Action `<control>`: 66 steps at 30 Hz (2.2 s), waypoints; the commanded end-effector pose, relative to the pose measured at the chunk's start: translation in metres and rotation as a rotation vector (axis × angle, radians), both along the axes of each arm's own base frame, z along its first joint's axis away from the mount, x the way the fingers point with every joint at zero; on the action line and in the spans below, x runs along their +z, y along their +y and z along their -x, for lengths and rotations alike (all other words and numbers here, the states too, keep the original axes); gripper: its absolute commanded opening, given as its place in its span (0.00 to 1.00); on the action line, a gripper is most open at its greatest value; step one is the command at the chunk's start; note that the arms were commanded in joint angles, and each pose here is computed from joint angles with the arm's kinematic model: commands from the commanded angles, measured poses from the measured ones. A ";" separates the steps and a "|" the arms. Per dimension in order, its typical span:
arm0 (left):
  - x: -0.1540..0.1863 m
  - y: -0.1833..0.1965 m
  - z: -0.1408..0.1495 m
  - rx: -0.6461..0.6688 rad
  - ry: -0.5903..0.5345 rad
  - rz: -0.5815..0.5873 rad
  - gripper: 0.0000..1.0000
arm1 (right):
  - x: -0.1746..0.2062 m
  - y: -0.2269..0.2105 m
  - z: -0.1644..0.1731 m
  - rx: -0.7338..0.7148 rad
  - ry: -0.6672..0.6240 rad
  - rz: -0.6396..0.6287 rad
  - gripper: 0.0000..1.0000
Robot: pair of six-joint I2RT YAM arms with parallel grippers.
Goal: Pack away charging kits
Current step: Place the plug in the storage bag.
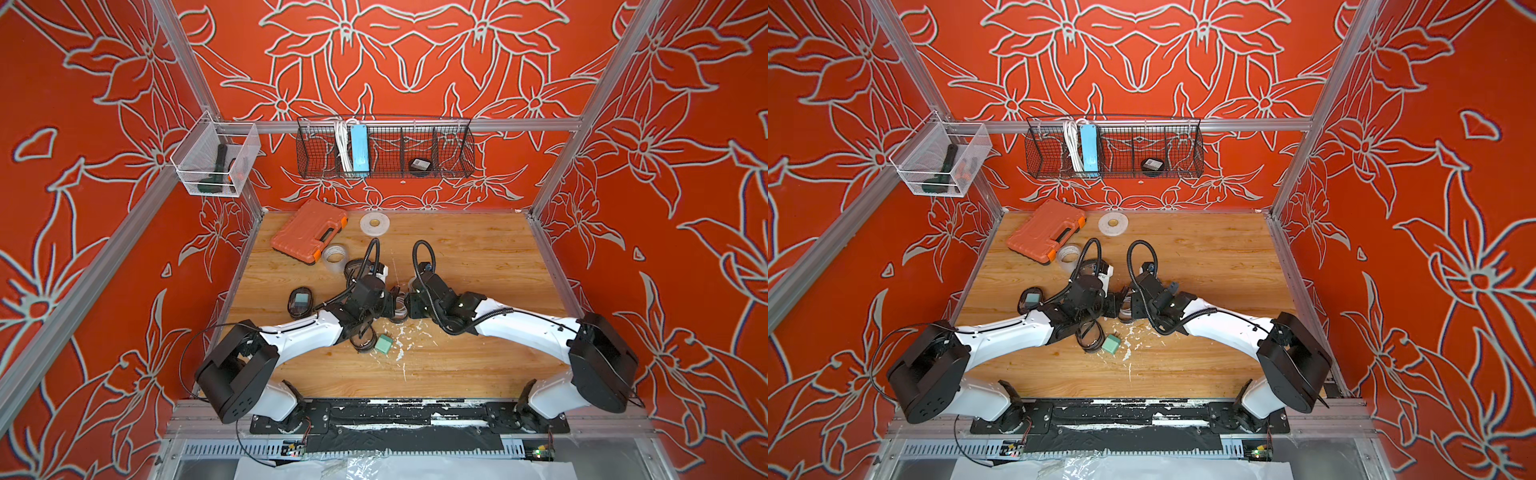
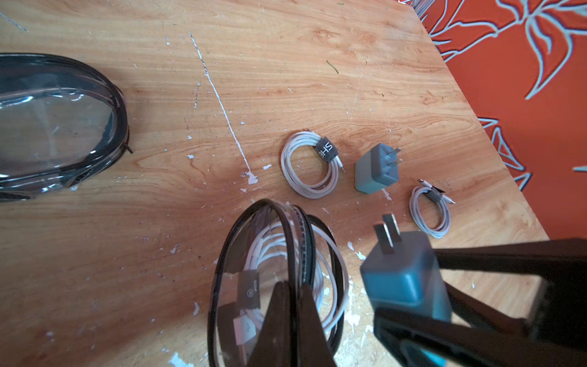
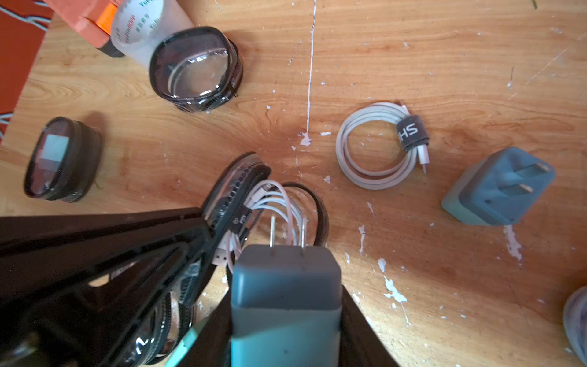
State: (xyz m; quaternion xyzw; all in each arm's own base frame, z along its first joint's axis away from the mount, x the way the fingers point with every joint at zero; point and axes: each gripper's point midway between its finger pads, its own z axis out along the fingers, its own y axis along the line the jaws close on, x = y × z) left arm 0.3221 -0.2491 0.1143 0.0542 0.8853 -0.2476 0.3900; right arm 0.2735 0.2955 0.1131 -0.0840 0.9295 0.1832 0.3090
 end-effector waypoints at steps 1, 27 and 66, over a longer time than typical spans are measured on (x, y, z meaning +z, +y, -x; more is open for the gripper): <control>0.014 -0.006 -0.003 -0.009 -0.038 0.040 0.00 | 0.007 0.007 -0.006 0.002 -0.026 -0.018 0.01; 0.021 -0.027 0.009 -0.103 -0.030 0.185 0.00 | -0.040 0.016 -0.024 -0.056 0.035 0.097 0.06; 0.024 -0.007 0.006 -0.012 -0.057 0.147 0.68 | -0.021 -0.015 -0.019 -0.080 0.000 0.050 0.63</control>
